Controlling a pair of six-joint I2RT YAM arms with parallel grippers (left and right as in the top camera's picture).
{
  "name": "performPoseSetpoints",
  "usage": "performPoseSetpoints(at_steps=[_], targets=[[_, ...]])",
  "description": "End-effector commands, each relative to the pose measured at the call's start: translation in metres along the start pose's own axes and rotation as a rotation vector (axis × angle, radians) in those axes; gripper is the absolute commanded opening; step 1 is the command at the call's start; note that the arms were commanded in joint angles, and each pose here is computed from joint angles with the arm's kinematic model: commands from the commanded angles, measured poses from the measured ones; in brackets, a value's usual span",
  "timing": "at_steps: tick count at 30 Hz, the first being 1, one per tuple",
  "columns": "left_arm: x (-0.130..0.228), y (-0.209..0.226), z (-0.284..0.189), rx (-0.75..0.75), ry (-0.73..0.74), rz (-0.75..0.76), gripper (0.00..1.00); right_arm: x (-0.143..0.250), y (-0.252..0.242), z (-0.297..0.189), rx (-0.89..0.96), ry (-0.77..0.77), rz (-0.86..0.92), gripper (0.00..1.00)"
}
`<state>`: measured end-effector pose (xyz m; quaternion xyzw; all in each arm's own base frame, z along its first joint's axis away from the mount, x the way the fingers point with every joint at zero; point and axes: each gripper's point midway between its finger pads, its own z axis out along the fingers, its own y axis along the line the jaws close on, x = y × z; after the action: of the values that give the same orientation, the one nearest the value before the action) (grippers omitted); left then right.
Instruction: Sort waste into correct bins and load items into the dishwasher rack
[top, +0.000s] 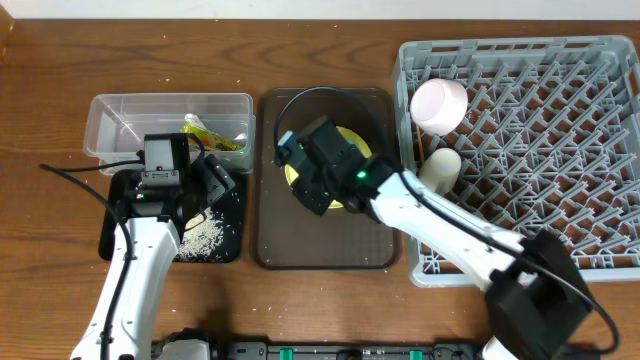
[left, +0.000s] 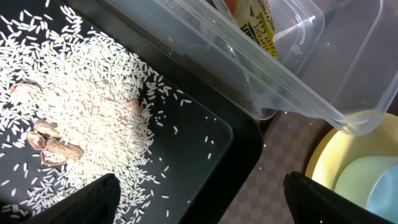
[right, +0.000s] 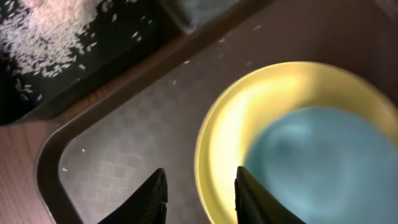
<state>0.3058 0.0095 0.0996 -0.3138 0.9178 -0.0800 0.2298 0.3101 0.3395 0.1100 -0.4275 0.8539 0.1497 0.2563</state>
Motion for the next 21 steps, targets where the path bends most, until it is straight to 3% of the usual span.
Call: performPoseSetpoints(at_steps=[1, 14, 21], targets=[[0.000, 0.003, -0.001, -0.011, -0.008, -0.008, 0.87, -0.001, -0.012, -0.004, 0.105, 0.010, 0.002, 0.31], [0.000, 0.003, -0.001, -0.011, -0.008, -0.008, 0.87, 0.014, -0.016, 0.017, 0.116, 0.068, 0.004, 0.17], [0.000, 0.003, -0.001, -0.011, -0.008, -0.008, 0.87, 0.014, -0.019, 0.020, 0.133, 0.068, 0.004, 0.17]])
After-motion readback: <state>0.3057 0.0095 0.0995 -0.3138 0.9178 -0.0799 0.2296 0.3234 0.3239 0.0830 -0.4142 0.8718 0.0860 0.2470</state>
